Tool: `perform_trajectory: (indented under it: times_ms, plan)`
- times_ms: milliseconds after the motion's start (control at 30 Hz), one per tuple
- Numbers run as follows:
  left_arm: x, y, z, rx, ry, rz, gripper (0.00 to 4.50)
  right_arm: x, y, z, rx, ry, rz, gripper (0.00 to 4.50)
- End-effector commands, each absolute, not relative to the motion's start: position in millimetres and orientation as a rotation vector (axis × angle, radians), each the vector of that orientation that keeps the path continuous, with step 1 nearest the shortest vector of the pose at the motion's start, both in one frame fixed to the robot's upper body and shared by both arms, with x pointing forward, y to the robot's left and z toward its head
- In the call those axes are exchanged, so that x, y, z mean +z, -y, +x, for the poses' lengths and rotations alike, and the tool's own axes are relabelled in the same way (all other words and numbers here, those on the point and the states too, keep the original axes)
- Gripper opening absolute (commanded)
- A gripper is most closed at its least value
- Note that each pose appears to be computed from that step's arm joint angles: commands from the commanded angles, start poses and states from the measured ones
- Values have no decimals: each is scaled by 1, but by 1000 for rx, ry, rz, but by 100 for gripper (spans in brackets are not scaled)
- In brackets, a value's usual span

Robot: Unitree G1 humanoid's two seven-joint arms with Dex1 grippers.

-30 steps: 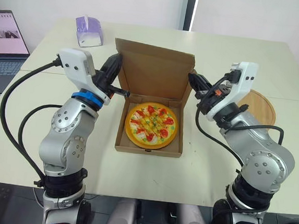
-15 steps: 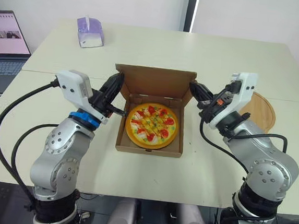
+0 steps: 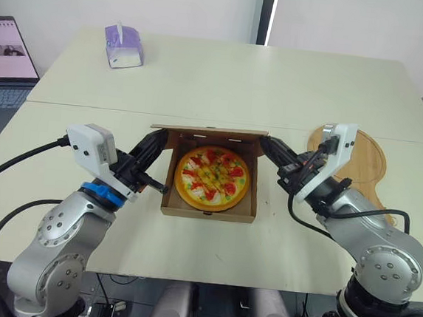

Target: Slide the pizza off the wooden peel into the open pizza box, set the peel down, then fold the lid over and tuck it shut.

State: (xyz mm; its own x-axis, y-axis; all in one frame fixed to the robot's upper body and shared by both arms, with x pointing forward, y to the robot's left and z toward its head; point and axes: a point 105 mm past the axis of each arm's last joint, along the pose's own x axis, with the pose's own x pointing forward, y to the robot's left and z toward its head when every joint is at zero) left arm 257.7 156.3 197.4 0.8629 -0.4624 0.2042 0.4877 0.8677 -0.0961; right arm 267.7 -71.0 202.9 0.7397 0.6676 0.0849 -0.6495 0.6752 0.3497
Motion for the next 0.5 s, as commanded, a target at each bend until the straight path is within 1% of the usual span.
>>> perform_trajectory:
  times_ms: [33,200,433,500]
  plan:
    - [211,-137,242,-612,229,-143,5,201,51,249,873,-83,384,0]
    - [198,-135,233,-622,190,-149,5,193,54,248,847,-106,390,0]
    - [181,-143,221,-606,153,-189,5,184,59,243,835,-119,371,0]
    - [175,-148,219,-594,132,-189,0,180,61,242,830,-131,348,43]
